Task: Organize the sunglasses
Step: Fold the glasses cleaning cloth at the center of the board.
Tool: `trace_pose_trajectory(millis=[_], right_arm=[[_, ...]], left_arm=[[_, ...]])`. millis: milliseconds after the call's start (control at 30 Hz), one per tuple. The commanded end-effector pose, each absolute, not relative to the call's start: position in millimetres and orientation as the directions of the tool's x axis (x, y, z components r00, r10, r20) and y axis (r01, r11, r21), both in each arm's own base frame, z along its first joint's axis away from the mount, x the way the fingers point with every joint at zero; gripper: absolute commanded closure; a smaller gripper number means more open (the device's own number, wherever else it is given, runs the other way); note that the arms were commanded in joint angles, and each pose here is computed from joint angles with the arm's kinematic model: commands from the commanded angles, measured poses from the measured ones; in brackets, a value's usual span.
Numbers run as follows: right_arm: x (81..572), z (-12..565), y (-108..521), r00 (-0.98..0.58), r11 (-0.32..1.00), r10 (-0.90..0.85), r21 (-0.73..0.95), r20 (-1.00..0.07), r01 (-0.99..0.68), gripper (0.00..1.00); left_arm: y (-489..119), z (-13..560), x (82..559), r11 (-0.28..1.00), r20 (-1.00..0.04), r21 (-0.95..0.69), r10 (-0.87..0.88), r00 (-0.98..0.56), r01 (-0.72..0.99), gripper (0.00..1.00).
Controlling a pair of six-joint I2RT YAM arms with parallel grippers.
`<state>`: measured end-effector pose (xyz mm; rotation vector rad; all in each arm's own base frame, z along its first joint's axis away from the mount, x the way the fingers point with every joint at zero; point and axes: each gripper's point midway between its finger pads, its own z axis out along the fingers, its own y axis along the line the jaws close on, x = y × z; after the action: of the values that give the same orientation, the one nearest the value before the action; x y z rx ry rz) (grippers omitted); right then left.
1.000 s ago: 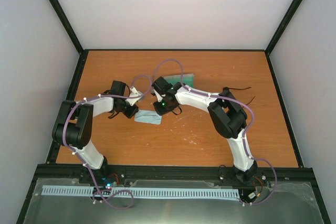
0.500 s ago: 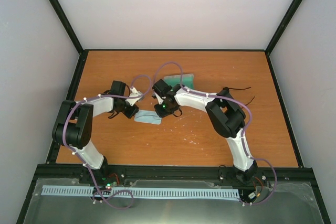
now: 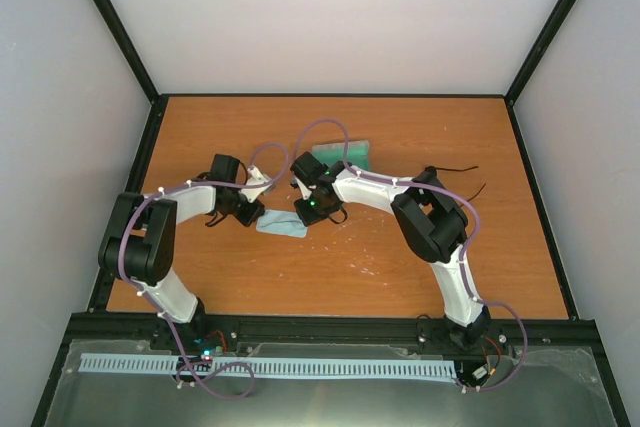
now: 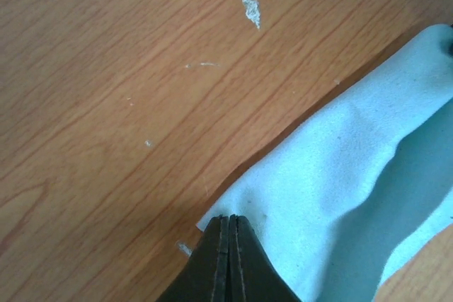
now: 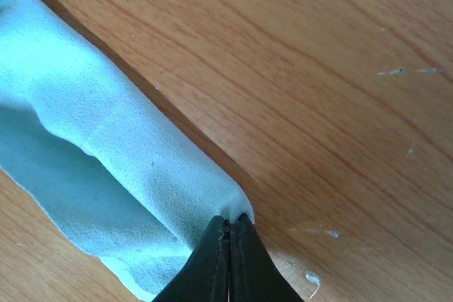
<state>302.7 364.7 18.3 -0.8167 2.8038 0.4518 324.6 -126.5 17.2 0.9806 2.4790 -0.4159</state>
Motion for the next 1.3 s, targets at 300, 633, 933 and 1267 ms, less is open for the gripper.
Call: trace_pose_trajectory(millis=[300, 633, 933, 1267], right_arm=[[317.9, 41.8, 356.3, -0.818, 0.828, -0.452, 0.175, -0.357, -0.533, 0.97], [313.0, 31.8, 358.5, -0.824, 0.82, -0.464, 0.193, -0.324, -0.538, 0.97], [311.2, 30.7, 358.8, -0.823, 0.817, -0.47, 0.197, -0.318, -0.543, 0.97], [312.2, 31.5, 359.3, -0.824, 0.818, -0.466, 0.197, -0.322, -0.54, 0.97]], left_arm=[[-136.1, 72.7, 333.8, 0.702, -0.603, -0.106, 0.518, -0.607, 0.705, 1.0], [-135.4, 36.1, 332.8, 0.7, -0.53, -0.153, 0.538, -0.656, 0.698, 0.58], [-133.1, 16.9, 335.7, 0.695, -0.501, -0.147, 0.56, -0.659, 0.703, 0.67], [-141.5, 13.0, 309.9, 0.665, -0.488, -0.19, 0.575, -0.657, 0.723, 0.99]])
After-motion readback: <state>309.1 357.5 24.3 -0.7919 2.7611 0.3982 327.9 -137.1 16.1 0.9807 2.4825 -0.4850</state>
